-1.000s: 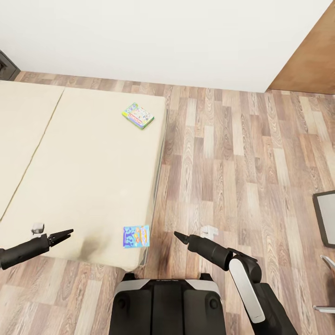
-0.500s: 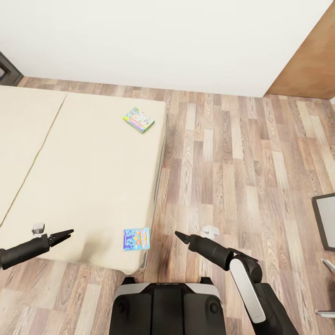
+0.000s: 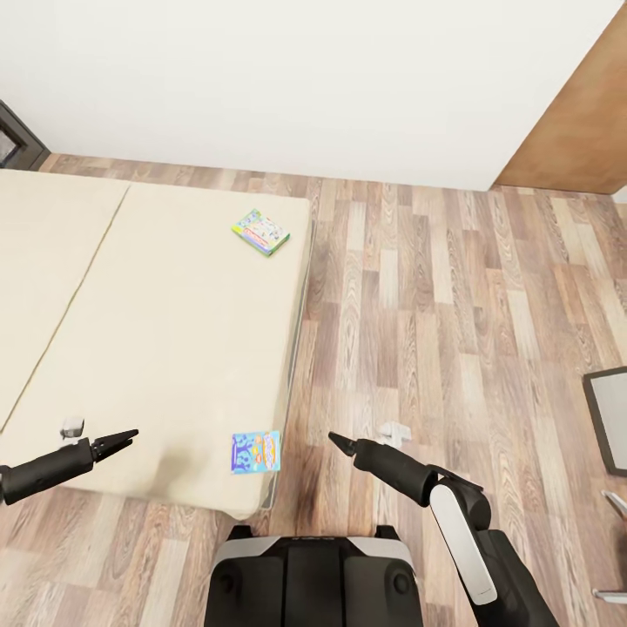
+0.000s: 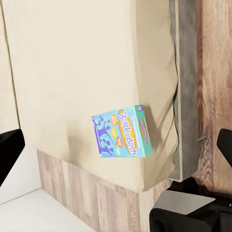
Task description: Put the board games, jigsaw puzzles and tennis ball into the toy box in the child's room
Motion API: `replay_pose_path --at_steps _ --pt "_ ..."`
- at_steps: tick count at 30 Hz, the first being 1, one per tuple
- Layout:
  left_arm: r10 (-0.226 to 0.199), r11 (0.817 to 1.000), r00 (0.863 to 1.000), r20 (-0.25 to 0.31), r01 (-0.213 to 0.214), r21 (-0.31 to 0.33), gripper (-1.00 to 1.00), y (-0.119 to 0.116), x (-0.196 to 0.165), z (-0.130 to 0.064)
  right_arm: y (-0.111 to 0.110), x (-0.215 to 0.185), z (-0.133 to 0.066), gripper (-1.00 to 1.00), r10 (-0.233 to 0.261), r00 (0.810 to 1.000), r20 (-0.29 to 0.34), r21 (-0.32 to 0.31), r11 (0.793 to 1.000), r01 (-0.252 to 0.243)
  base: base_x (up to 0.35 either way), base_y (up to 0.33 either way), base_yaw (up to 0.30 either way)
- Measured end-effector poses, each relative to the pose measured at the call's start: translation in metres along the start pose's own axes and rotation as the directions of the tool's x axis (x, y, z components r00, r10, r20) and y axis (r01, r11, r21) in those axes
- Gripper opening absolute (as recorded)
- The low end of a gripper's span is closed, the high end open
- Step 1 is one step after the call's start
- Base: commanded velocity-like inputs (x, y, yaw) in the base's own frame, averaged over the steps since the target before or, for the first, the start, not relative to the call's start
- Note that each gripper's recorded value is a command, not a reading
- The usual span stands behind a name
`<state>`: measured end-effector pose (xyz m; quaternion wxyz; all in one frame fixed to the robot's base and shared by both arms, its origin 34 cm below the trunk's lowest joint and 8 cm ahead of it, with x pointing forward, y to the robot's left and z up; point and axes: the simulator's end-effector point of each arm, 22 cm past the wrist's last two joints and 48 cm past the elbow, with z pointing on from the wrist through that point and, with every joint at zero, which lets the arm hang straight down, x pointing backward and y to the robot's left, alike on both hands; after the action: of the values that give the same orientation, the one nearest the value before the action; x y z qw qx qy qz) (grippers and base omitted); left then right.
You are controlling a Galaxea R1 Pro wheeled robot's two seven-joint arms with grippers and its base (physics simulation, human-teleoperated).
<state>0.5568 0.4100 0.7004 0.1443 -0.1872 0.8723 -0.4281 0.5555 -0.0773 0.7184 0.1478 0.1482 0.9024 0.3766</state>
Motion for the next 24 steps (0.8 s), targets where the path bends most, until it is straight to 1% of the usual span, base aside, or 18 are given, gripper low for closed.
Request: replay_pose_path --at_steps 13,24 --pt "0.016 1.0 1.0 0.011 -0.016 0.006 1.0 -0.008 -0.006 -0.003 0.007 -0.007 -0.004 1.0 -0.015 1.0 0.016 -0.006 1.0 0.015 0.0 0.0 0.0" --pt "0.027 1.0 0.999 0.021 -0.027 0.013 1.0 -0.016 -0.012 -0.005 0.013 -0.02 -0.008 1.0 -0.035 0.997 0.062 -0.012 0.999 0.035 0.0 0.0 0.0"
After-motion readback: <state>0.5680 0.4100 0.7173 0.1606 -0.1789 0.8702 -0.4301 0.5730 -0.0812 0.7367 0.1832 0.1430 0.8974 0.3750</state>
